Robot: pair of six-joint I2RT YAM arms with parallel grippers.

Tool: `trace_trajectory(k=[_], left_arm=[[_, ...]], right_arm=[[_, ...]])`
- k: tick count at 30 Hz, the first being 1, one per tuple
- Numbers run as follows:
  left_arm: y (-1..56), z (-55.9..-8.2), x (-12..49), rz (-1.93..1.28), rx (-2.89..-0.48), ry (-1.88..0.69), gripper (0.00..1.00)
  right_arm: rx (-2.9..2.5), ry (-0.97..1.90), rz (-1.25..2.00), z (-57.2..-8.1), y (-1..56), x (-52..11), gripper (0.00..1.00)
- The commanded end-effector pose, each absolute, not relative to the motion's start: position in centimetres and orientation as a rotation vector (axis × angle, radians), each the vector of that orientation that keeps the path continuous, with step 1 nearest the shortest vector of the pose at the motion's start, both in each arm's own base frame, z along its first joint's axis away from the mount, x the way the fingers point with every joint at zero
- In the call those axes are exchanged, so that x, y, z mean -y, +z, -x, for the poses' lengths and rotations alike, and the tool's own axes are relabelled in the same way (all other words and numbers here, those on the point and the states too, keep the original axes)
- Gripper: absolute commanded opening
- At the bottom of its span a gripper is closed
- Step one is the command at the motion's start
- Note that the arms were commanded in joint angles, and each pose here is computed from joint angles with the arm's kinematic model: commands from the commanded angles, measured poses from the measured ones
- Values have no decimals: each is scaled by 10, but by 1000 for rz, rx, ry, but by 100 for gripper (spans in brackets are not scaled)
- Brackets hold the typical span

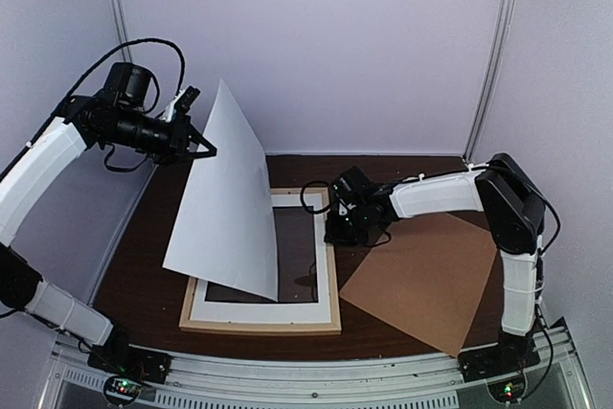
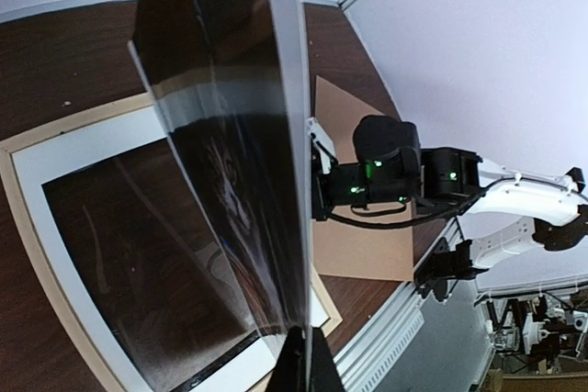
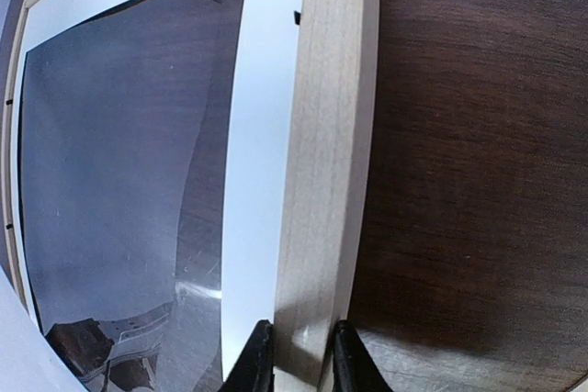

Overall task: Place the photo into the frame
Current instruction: Move the frame body to the center of the board, then place the photo on the mat board.

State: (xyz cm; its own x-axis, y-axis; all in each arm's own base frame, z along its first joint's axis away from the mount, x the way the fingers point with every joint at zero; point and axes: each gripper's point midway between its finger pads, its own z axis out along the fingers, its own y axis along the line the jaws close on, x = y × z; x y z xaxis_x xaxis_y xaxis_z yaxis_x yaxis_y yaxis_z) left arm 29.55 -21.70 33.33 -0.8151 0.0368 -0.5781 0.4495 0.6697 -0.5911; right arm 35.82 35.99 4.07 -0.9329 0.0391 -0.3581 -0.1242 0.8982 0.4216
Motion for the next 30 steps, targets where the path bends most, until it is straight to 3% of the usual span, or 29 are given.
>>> trace_trajectory(k=[1,7,15,22,30], left_arm=[[366,-306,238,-369,-2179,-1236,0],[382,-311,249,-340,-2094,-1370,0],[399,-318,287,-403,-2011,-1530,0],[388,-320,313,-403,-1993,-1672,0],[290,-340,294,-166,-2235,-1601,0]], right_arm=[[-2650,546,-97,-374,40,-329,4],[-2642,617,-83,-381,51,-331,22],[-2556,695,-75,-401,112,-292,48],[-2526,594,-98,-410,137,-238,52],[-2551,559,-114,-410,126,-219,51]])
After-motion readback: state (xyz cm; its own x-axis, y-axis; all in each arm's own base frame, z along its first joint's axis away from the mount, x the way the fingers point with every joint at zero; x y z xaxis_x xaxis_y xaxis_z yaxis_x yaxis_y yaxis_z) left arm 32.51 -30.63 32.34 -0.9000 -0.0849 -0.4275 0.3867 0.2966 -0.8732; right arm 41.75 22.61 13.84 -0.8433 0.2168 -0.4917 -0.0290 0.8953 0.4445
